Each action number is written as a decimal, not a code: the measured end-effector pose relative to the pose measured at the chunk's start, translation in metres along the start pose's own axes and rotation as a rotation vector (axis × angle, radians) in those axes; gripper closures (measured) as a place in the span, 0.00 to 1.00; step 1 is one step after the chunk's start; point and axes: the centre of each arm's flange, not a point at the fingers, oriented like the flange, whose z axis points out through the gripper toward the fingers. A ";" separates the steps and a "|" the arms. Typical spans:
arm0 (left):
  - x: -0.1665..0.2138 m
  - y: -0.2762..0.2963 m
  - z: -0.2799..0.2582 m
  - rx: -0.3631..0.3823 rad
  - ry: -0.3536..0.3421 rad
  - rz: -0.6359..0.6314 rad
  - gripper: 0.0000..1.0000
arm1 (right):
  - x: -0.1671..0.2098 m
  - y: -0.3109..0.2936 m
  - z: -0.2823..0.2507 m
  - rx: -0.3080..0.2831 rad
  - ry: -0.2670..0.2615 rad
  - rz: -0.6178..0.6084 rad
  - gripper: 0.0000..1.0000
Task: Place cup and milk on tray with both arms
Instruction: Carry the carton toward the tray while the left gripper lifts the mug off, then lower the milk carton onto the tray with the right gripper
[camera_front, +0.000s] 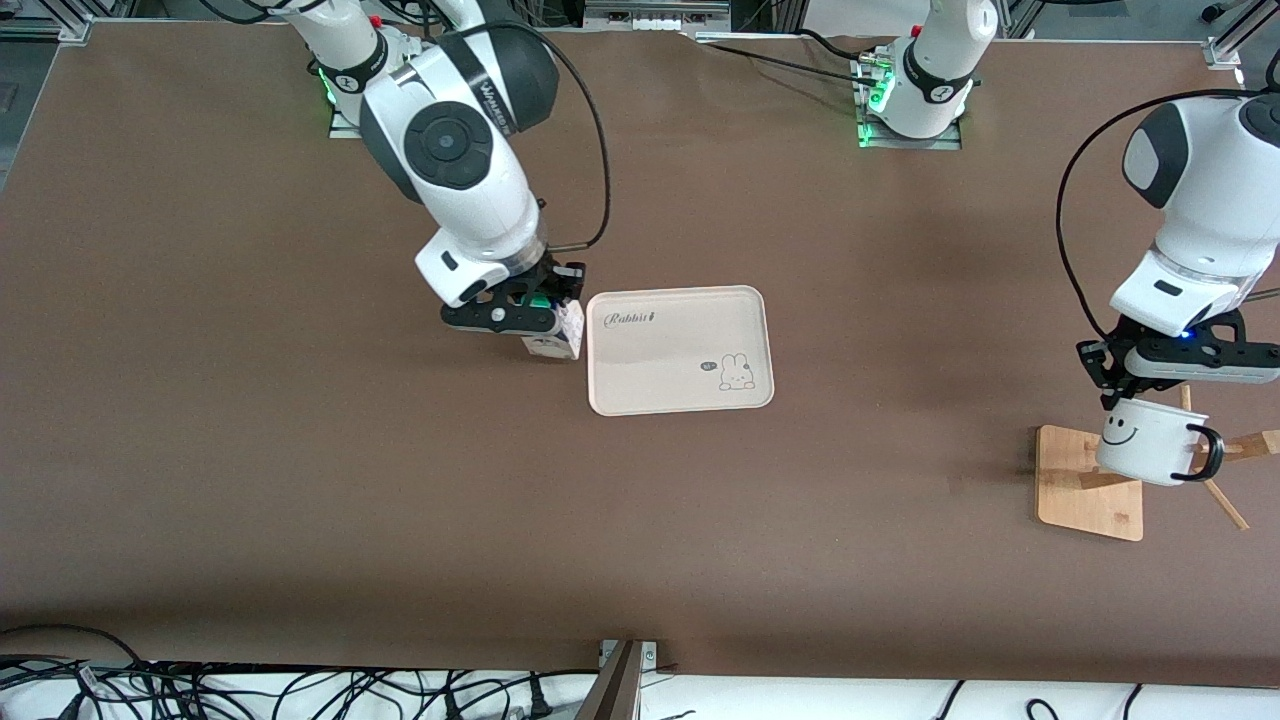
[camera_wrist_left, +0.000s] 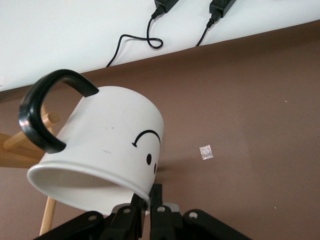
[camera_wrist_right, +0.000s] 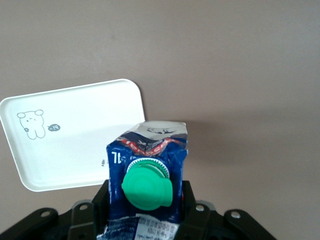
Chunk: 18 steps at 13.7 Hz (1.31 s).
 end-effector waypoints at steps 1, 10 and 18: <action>0.000 0.007 -0.006 -0.004 -0.014 0.011 0.92 | -0.002 -0.010 0.004 0.003 0.000 0.016 0.42; -0.014 0.106 -0.026 -0.097 -0.211 0.132 0.92 | -0.016 -0.059 0.028 0.028 0.031 -0.172 0.42; -0.015 0.127 -0.026 -0.106 -0.217 0.156 0.92 | -0.003 -0.062 0.049 0.046 0.058 -0.254 0.42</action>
